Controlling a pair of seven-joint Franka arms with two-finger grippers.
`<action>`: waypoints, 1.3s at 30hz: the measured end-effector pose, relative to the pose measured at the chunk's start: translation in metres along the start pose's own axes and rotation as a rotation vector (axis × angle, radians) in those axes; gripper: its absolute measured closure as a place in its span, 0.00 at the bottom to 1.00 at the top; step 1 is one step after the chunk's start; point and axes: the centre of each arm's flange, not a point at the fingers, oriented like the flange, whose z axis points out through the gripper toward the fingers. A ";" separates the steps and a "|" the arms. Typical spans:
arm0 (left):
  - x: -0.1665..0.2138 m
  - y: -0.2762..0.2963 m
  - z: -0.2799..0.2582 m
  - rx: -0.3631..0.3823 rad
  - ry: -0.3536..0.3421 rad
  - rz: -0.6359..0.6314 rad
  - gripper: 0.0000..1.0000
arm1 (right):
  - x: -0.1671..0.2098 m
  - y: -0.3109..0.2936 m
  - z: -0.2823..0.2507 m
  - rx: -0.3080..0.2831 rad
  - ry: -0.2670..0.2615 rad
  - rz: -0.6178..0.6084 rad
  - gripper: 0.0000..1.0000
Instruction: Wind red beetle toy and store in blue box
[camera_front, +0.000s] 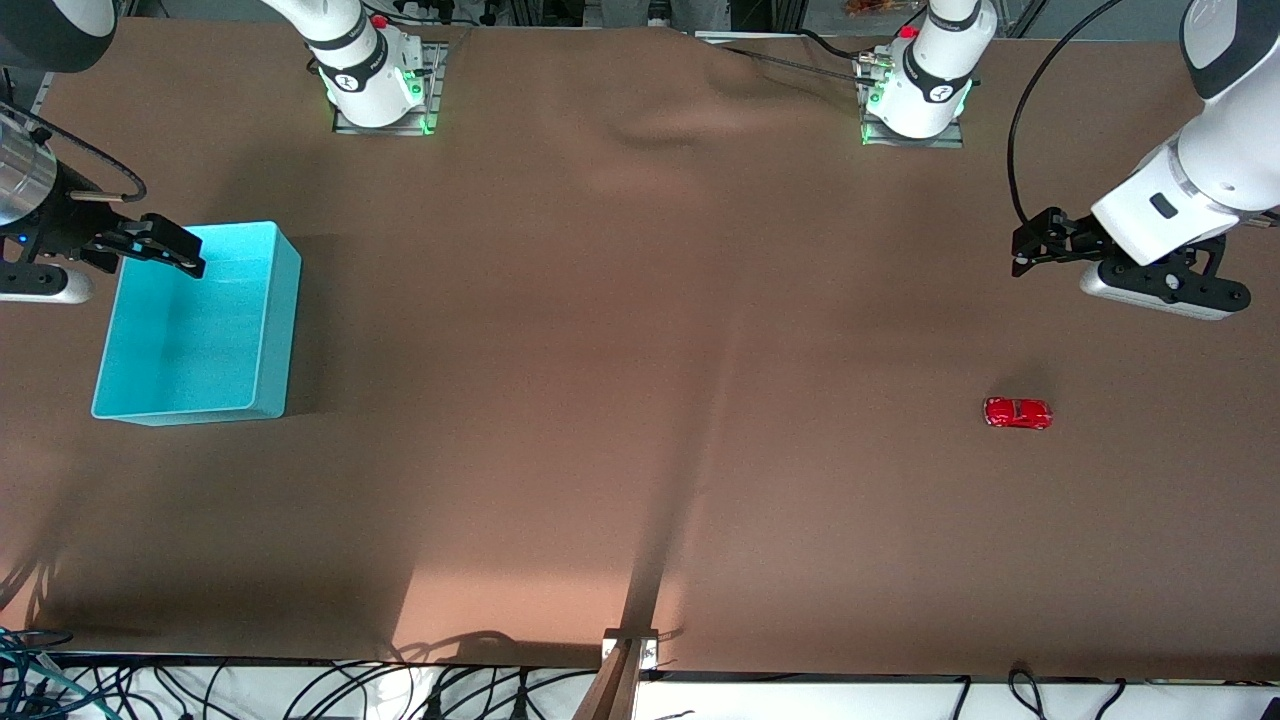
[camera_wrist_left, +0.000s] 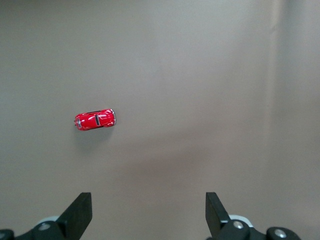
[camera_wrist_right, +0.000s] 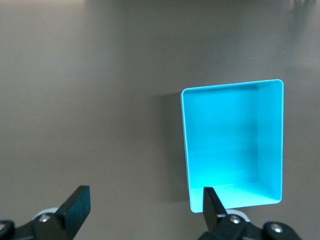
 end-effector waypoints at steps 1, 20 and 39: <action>0.000 0.000 0.000 0.000 0.000 0.000 0.00 | 0.000 0.000 0.000 0.000 0.000 0.000 0.00; 0.000 0.000 0.000 0.000 0.000 0.002 0.00 | 0.000 0.000 0.000 0.000 0.002 0.000 0.00; 0.009 -0.084 0.037 -0.030 -0.050 0.494 0.00 | 0.000 0.000 0.000 0.000 0.002 0.000 0.00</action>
